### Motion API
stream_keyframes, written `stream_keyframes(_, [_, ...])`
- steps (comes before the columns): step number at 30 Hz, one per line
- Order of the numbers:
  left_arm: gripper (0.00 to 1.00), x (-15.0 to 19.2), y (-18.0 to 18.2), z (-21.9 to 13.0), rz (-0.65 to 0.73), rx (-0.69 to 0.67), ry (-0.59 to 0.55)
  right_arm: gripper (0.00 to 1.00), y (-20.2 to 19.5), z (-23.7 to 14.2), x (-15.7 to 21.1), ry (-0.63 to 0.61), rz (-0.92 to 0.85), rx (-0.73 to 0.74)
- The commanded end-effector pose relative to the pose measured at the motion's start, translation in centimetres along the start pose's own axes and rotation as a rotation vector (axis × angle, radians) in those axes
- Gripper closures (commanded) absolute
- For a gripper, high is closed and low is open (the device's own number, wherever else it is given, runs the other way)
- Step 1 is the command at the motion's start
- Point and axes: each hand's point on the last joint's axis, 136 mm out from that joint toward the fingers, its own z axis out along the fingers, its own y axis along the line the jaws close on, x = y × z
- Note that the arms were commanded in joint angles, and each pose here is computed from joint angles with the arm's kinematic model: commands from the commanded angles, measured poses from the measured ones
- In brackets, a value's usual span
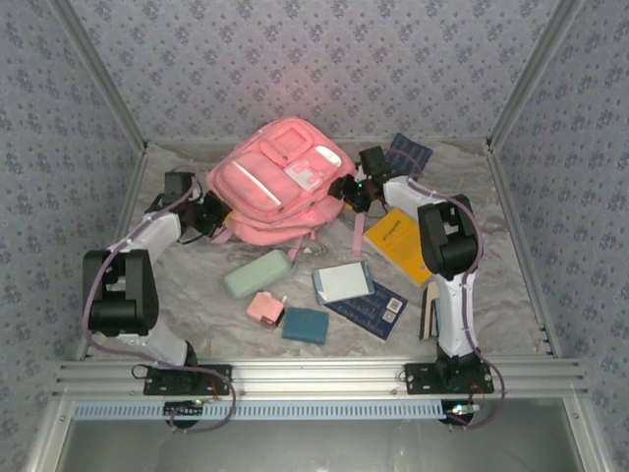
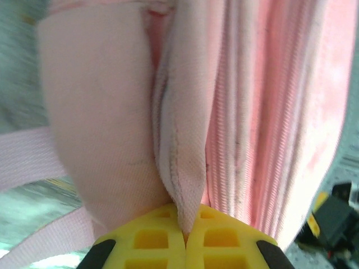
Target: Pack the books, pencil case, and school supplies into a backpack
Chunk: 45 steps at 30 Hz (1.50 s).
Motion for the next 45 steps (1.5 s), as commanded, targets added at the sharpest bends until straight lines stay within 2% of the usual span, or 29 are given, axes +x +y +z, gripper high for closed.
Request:
stream_keyframes(1, [1.0, 3.0, -5.3, -1.6, 0.102, 0.129, 0.052, 0.39, 3.7, -1.4, 0.5, 0.051, -0.207, -0.052])
stream_keyframes(3, [1.0, 3.4, -5.3, -2.0, 0.137, 0.101, 0.039, 0.3, 3.4, -2.6, 0.9, 0.044, -0.248, -0.023])
stream_keyframes(4, [1.0, 3.3, -5.2, -2.3, 0.147, 0.089, 0.03, 0.3, 3.2, -3.4, 1.1, 0.028, -0.262, -0.019])
stream_keyframes(7, [1.0, 3.1, -5.5, -2.9, 0.158, 0.095, 0.016, 0.31, 2.8, -5.8, 2.1, -0.043, -0.278, -0.032])
stream_keyframes(10, [1.0, 3.2, -6.7, -3.3, 0.158, 0.13, 0.031, 0.37, 2.1, -7.4, 2.8, -0.153, -0.34, -0.037])
stream_keyframes(13, [1.0, 3.2, -7.8, -3.9, 0.17, 0.152, 0.037, 0.38, 2.1, -7.9, 4.7, -0.259, -0.497, -0.097])
stream_keyframes(15, [1.0, 3.1, -8.2, -4.3, 0.184, 0.152, 0.03, 0.37, 3.0, -8.0, 6.6, -0.317, -0.685, -0.13])
stream_keyframes(17, [1.0, 2.9, -8.7, -4.8, 0.199, 0.155, 0.026, 0.37, 3.5, -7.2, 9.2, -0.29, -0.849, -0.143])
stream_keyframes(19, [1.0, 2.9, -9.1, -5.1, 0.206, 0.158, 0.026, 0.43, 3.2, -6.2, 10.3, -0.244, -0.926, -0.125])
stream_keyframes(22, [1.0, 2.9, -9.5, -5.3, 0.21, 0.165, 0.034, 0.48, 2.4, -5.5, 9.9, -0.22, -0.932, -0.109])
stream_keyframes(34, [1.0, 3.1, -9.9, -5.8, 0.233, 0.166, 0.041, 0.47, 2.4, -3.4, 11.8, -0.093, -0.869, -0.265])
stream_keyframes(39, [1.0, 3.2, -9.9, -5.9, 0.232, 0.173, 0.041, 0.48, 1.4, -2.6, 11.1, -0.101, -0.831, -0.244])
stream_keyframes(45, [1.0, 3.5, -9.5, -5.3, 0.227, 0.173, 0.049, 0.57, 2.3, -2.6, 10.5, -0.134, -0.794, -0.31])
